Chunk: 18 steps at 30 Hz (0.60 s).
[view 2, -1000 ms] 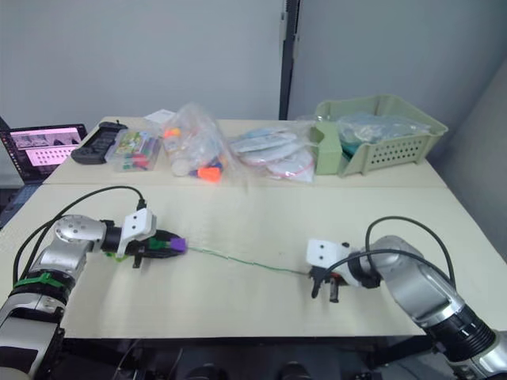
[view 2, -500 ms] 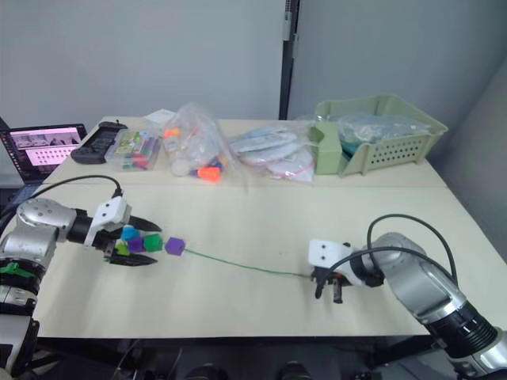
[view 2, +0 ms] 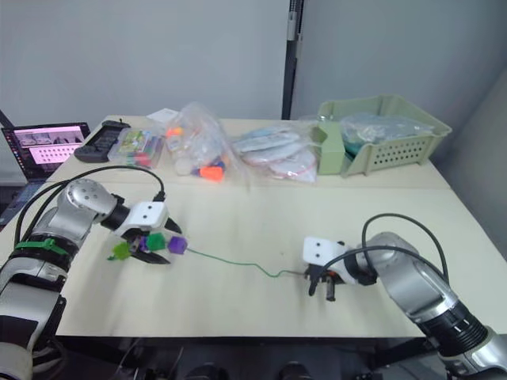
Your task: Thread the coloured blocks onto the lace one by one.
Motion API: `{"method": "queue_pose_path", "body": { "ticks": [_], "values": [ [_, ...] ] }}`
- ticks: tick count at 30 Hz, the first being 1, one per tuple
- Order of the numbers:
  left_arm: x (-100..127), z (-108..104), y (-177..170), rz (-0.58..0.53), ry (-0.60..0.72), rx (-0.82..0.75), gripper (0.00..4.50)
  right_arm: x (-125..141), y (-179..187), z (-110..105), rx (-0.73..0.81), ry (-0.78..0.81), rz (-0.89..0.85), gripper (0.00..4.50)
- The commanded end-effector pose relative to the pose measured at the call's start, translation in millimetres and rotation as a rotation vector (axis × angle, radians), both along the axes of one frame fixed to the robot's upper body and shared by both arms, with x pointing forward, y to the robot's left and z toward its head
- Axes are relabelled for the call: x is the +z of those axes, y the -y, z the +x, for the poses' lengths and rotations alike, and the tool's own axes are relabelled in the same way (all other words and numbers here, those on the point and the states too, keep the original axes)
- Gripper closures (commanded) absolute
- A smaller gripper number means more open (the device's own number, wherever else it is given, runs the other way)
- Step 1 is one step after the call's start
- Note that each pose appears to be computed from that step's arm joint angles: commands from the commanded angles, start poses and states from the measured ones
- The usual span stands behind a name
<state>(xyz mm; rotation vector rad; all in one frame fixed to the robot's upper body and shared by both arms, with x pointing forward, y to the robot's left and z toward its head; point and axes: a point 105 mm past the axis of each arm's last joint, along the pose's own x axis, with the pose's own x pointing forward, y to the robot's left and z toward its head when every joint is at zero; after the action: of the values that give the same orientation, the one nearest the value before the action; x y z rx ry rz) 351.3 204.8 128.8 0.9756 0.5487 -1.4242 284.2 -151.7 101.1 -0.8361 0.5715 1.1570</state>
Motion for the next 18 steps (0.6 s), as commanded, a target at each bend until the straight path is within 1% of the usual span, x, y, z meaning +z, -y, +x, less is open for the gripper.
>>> {"method": "queue_pose_path", "body": {
  "ticks": [1, 4, 7, 11, 12, 14, 15, 18],
  "values": [
    [3.9, 2.7, -2.7, 0.06, 0.029, -0.034, 0.02, 11.4, -0.9, 0.5, 0.0, 0.042, 0.011, 4.5],
    [4.2, 5.1, 0.0, 0.082, 0.035, -0.05, 0.02, 11.8, -0.7, -0.5, -0.006, 0.043, 0.013, 4.5],
    [5.9, 7.0, 4.8, 0.075, 0.042, -0.064, 0.86, 11.5, -0.7, -1.6, -0.01, 0.043, 0.013, 4.5],
    [5.1, 5.1, 8.0, 0.066, 0.033, -0.085, 2.16, 11.2, 0.1, -3.0, -0.015, 0.041, 0.011, 4.5],
    [4.9, 5.0, 7.8, 0.066, 0.031, -0.083, 2.56, 11.4, 0.6, -3.1, -0.016, 0.041, 0.01, 4.5],
    [4.6, 5.2, 7.2, 0.07, 0.031, -0.082, 3.22, 11.8, 1.7, -3.2, -0.018, 0.042, 0.008, 4.5],
    [4.5, 5.5, 7.2, 0.069, 0.03, -0.078, 3.31, 12.3, 2.6, -3.2, -0.02, 0.042, 0.007, 4.5],
    [3.4, 5.8, 7.5, 0.066, 0.029, -0.074, 3.31, 13.5, 5.4, -3.5, -0.026, 0.043, 0.004, 4.5]
  ]
}}
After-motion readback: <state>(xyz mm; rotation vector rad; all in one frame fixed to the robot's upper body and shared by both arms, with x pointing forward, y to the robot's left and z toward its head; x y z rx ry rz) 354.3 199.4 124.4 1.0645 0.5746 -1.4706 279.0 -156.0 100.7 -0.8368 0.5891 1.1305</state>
